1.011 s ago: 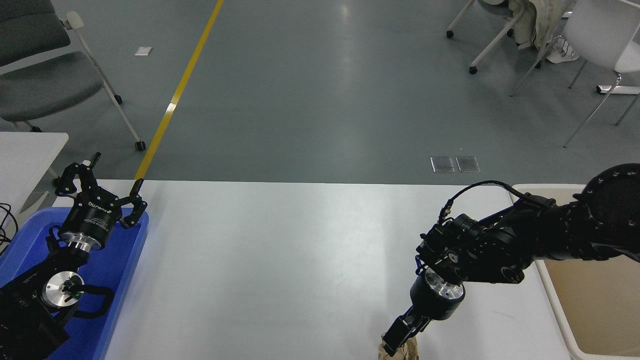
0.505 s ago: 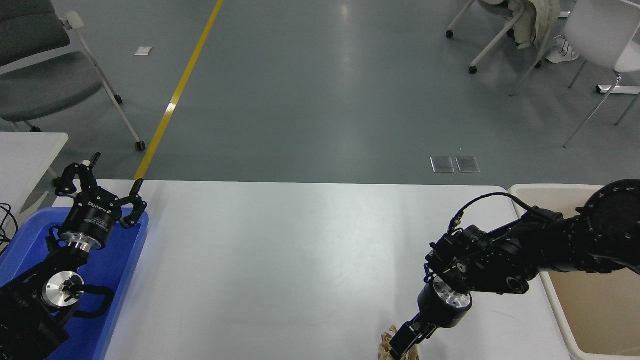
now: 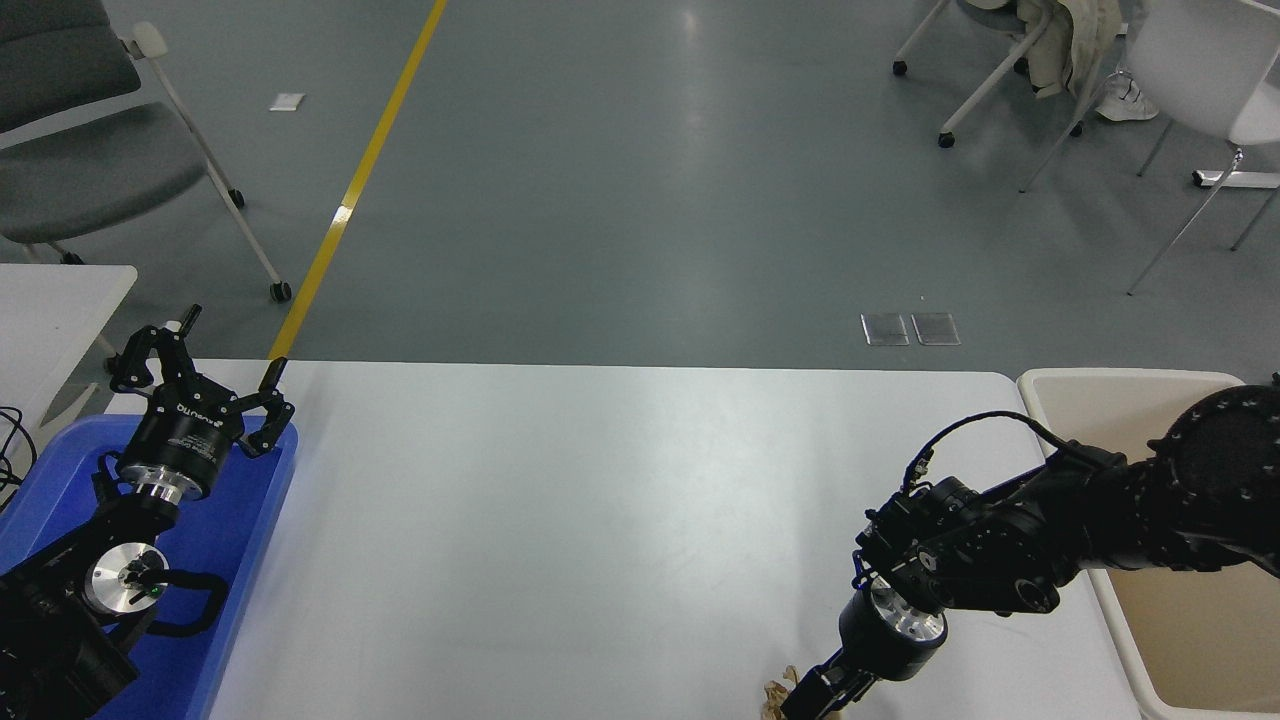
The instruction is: Clean the table surface
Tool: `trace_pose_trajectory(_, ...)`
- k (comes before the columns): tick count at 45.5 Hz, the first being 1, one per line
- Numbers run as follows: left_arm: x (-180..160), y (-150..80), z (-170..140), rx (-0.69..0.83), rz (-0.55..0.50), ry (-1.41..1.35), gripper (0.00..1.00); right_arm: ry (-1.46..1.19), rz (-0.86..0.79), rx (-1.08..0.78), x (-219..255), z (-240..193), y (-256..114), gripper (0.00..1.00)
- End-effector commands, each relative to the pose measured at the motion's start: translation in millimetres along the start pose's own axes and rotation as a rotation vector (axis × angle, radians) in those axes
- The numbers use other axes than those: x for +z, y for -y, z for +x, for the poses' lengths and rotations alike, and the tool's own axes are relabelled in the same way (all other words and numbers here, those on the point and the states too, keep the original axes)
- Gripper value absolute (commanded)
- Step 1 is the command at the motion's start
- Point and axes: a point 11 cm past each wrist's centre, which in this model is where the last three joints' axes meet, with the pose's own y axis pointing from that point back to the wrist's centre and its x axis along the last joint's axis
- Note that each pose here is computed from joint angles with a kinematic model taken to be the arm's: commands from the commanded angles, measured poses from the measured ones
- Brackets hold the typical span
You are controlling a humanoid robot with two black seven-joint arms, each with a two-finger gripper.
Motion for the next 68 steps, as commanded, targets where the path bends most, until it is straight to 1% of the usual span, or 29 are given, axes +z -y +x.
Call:
trace_pose_trajectory(1, 0.1, 0.0, 0.0, 0.000, 0.000, 0.000, 1.00, 0.001, 0.028, 0.032, 2.9, 1.1, 3.2, 0.64)
trace_pose_trajectory(4, 0.1, 0.0, -0.1, -0.001, 0.000, -0.001, 1.00, -0.002, 0.051, 0.029, 1.9, 0.9, 1.4, 0.43)
trace_pose_trajectory(6, -0.6, 0.1, -0.4, 0.000, 0.000, -0.001, 1.00, -0.003, 0.070, 0.023, -0.1, 1.1, -0.1, 0.25)
trace_pose_trajectory(8, 0.1, 0.0, 0.0, 0.000, 0.000, 0.000, 1.00, -0.002, 0.090, 0.020, -1.9, 1.2, -1.6, 0.16)
trace_pose_trajectory(10, -0.6, 0.1, -0.5, -0.001, 0.000, -0.002, 1.00, -0.010, 0.101, 0.015, -3.5, 1.3, -2.5, 0.00)
trace_pose_trajectory(30, -0.5, -0.1, -0.1, 0.000, 0.000, -0.001, 1.00, -0.054, 0.086, 0.022, -1.2, 10.5, -15.7, 0.00)
trace_pose_trajectory(36, 0.1, 0.0, 0.0, 0.000, 0.000, 0.000, 1.00, -0.061, 0.095, 0.042, -1.0, 17.3, -25.4, 0.00)
trace_pose_trajectory(45, -0.2, -0.1, -0.2, -0.001, 0.001, 0.000, 1.00, -0.065, 0.096, 0.129, 2.2, 40.4, -58.9, 0.00)
trace_pose_trajectory(55, 0.1, 0.0, -0.1, -0.001, 0.000, -0.001, 1.00, -0.018, 0.182, 0.360, -11.2, 86.1, -108.5, 0.00)
trace_pose_trajectory(68, 0.1, 0.0, 0.0, 0.000, 0.000, 0.000, 1.00, 0.052, 0.216, 0.603, -3.0, 121.2, -173.4, 0.00)
